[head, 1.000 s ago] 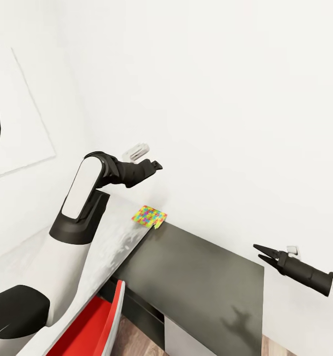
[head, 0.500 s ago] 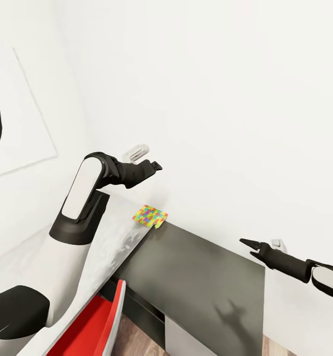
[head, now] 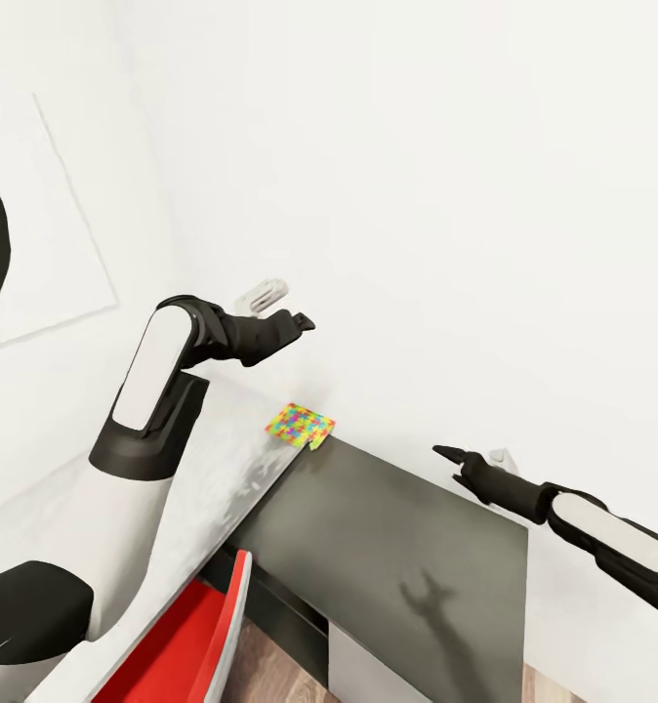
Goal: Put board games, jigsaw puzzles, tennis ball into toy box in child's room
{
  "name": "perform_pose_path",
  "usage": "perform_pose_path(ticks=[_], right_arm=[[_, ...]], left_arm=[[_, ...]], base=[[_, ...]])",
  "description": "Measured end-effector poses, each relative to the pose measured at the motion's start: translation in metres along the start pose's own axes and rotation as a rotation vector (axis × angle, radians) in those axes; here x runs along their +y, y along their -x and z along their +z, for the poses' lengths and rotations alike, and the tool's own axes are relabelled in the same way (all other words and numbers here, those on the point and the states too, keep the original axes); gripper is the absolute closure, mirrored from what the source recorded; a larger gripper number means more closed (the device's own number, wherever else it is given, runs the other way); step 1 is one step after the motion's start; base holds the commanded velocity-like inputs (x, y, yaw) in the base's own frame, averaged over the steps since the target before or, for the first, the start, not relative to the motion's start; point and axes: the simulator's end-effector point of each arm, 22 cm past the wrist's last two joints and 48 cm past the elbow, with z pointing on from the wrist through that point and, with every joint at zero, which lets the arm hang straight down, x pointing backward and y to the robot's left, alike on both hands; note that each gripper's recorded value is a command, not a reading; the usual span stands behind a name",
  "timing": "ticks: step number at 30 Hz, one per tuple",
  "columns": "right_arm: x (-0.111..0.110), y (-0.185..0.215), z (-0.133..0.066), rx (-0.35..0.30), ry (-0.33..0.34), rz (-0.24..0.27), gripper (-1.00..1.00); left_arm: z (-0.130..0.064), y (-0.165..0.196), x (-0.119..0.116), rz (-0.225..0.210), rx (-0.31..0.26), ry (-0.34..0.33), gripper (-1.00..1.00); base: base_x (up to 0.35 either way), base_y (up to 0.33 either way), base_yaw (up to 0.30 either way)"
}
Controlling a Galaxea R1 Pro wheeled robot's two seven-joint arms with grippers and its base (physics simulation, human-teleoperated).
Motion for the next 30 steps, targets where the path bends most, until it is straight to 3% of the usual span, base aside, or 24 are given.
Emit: perform_pose_path(ticks=[9,15,20,30], right_arm=[[0.027,-0.001,0.025,-0.007,0.008,-0.011,-1.0],[0.041,-0.007,0.044,-0.009,0.018,0.008,-1.0],[0.058,-0.012,0.066,-0.004,0.026,0.032,-1.0],[0.055,-0.009,0.094,0.044,-0.026,0.06,-1.0]], left_arm=[[-0.01,0.029,0.011,0.007,-0.057,0.017,-1.0],[-0.02,0.053,0.034,0.004,-0.105,0.056,-1.0],[-0.032,0.076,0.057,-0.029,-0.14,0.076,-1.0],[-0.046,0.099,0.062,-0.068,-0.162,0.059,-1.0]], base=[[0.0,0.0,0.01],[0.0,0.0,0.003],[0.0,0.0,0.001],[0.0,0.0,0.0]])
